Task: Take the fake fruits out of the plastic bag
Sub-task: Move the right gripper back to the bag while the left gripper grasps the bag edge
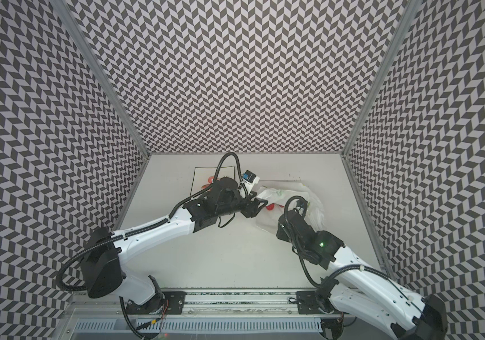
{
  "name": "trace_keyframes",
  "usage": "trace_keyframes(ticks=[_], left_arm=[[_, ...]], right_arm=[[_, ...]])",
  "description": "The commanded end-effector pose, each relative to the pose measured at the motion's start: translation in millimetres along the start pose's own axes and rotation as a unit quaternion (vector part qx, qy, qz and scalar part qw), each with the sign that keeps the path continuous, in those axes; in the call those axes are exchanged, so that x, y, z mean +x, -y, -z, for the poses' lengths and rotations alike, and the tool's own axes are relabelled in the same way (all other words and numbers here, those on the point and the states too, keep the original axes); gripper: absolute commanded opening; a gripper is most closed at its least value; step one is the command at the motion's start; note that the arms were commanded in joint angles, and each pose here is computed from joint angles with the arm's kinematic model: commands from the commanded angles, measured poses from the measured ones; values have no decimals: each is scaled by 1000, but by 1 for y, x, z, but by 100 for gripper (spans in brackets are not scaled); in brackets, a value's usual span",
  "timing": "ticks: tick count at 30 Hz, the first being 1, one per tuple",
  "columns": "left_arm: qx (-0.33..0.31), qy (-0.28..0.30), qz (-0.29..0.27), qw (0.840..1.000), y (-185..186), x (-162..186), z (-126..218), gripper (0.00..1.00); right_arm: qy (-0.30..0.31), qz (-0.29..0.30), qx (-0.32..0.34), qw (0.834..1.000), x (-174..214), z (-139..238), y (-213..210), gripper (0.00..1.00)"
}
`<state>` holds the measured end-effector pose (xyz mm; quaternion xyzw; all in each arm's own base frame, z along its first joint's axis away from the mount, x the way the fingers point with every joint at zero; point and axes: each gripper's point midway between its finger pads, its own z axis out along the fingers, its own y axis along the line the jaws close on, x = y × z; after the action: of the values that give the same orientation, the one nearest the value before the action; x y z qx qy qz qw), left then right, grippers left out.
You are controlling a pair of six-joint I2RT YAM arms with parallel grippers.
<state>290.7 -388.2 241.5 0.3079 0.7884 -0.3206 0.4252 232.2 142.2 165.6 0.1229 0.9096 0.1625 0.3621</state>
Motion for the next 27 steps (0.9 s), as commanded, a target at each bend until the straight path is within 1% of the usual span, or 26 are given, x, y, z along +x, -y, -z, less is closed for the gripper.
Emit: trace_keyframes(ticks=[1,2,3,6,8,10,11,12,13,14,15,16,18,20,22,25,27], left_arm=[[3,13,-4,1000,4,-13,3,32],[2,18,-4,1000,3,-15,4,25],[-1,23,-4,1000,2,-17,5,18],[-13,36,-5,999,-1,-22,10,1],[-21,50,-6,999,-3,-28,15,0],[-27,67,-4,997,-4,-32,22,0],[-29,77,-3,997,-5,-33,25,0],[-30,86,-1,996,-6,-35,29,0],[-30,93,0,995,-6,-37,31,0],[-30,100,1,994,-6,-38,34,0],[-30,105,3,994,-6,-38,36,0],[-29,109,3,994,-5,-39,37,0],[-29,117,3,993,-5,-41,40,0],[-31,122,2,992,-6,-41,44,0],[-31,130,-3,991,-5,-43,49,0],[-36,140,-10,990,-6,-42,57,0],[-36,149,-16,988,-6,-41,65,0]], right_arm=[[73,98,-71,990,-31,6,-33,49],[87,136,-73,984,-36,5,-35,48],[99,185,-73,975,-39,4,-37,48],[132,282,-66,948,-51,2,-42,46],[147,336,-69,928,-55,0,-47,45],[149,380,-60,911,-59,-5,-51,44],[147,408,-56,899,-59,-8,-53,44],[143,444,-50,883,-57,-12,-53,42],[139,469,-41,871,-55,-16,-51,41],[137,502,-25,854,-54,-23,-47,39],[136,525,-9,840,-53,-29,-43,38],[136,543,2,829,-52,-33,-39,37],[131,586,20,799,-44,-45,-31,36],[128,616,37,776,-39,-56,-22,34],[120,629,56,766,-38,-67,-14,33],[96,629,80,767,-36,-85,2,32],[75,625,97,771,-31,-96,13,32]])
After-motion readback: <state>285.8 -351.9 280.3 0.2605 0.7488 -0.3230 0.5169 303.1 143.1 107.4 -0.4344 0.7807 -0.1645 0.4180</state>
